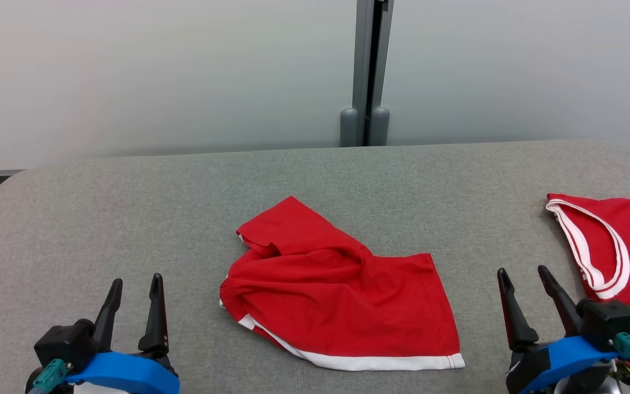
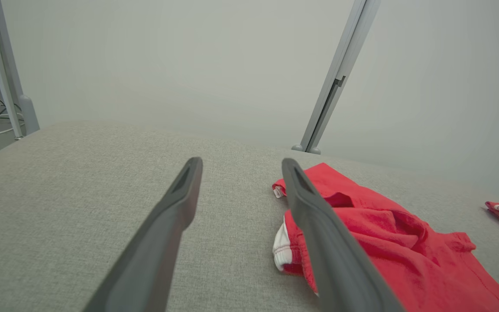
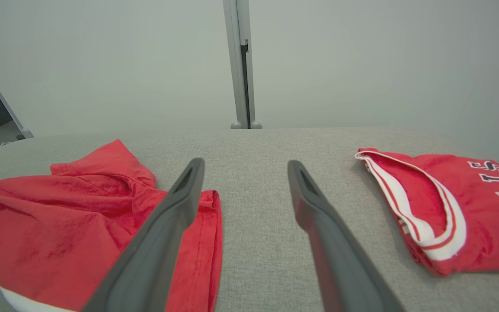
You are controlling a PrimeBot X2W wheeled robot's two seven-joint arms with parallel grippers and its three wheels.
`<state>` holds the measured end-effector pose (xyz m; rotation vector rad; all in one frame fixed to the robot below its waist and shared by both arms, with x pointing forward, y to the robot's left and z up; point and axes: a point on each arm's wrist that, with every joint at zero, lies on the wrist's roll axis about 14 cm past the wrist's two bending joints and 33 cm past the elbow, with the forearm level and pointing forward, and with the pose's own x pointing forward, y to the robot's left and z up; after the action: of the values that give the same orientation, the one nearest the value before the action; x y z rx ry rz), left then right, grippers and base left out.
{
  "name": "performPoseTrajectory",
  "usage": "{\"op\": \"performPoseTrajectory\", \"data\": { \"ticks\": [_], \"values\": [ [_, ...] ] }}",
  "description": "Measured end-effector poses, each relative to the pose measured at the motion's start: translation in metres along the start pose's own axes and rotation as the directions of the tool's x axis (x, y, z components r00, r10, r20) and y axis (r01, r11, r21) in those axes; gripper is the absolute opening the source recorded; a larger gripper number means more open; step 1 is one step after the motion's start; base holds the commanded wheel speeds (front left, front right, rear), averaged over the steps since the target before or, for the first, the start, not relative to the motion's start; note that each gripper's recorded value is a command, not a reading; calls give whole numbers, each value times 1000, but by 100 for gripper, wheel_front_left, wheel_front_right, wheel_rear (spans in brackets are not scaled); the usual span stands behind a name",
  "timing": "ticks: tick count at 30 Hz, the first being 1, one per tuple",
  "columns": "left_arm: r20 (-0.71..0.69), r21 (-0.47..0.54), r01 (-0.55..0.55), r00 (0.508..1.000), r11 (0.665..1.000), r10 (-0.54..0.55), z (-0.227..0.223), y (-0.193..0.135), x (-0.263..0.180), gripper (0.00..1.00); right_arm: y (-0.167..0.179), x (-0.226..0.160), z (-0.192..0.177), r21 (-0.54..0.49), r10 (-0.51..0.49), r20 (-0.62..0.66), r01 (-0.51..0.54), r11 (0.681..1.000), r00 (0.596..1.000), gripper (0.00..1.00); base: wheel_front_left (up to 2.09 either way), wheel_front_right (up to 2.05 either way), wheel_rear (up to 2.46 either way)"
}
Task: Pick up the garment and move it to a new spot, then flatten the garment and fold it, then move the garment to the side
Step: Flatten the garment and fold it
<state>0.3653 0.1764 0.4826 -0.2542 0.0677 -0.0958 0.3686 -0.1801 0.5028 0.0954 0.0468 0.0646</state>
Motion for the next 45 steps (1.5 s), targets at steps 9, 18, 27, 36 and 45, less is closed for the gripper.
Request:
{"op": "performPoseTrajectory", "data": {
  "ticks": [9, 18, 27, 36, 45],
  "values": [
    [-27, -3, 2, 1000, 1000, -2, -6, -1, 0, 100, -1, 2, -4, 3, -4, -9, 4, 1000, 1000, 100, 0, 0, 0],
    [-153, 2, 61, 986, 998, -60, -38, -15, -4, 100, 6, 9, -13, 12, 19, -37, -18, 1000, 999, 100, 0, 0, 0],
    [-373, -91, 128, 915, 988, -153, -103, -44, -17, 100, 4, 9, -21, 21, 13, -60, -11, 1000, 998, 100, 0, 0, 0],
    [-426, -115, 150, 886, 982, -185, -120, -56, -1, 100, 4, 7, -29, 27, 11, -85, -9, 1000, 996, 100, 0, 0, 0],
    [-462, -147, 135, 866, 980, -189, -133, -59, 6, 100, 0, 6, -33, 35, -2, -93, 5, 999, 996, 100, 0, 0, 0]
  ]
}}
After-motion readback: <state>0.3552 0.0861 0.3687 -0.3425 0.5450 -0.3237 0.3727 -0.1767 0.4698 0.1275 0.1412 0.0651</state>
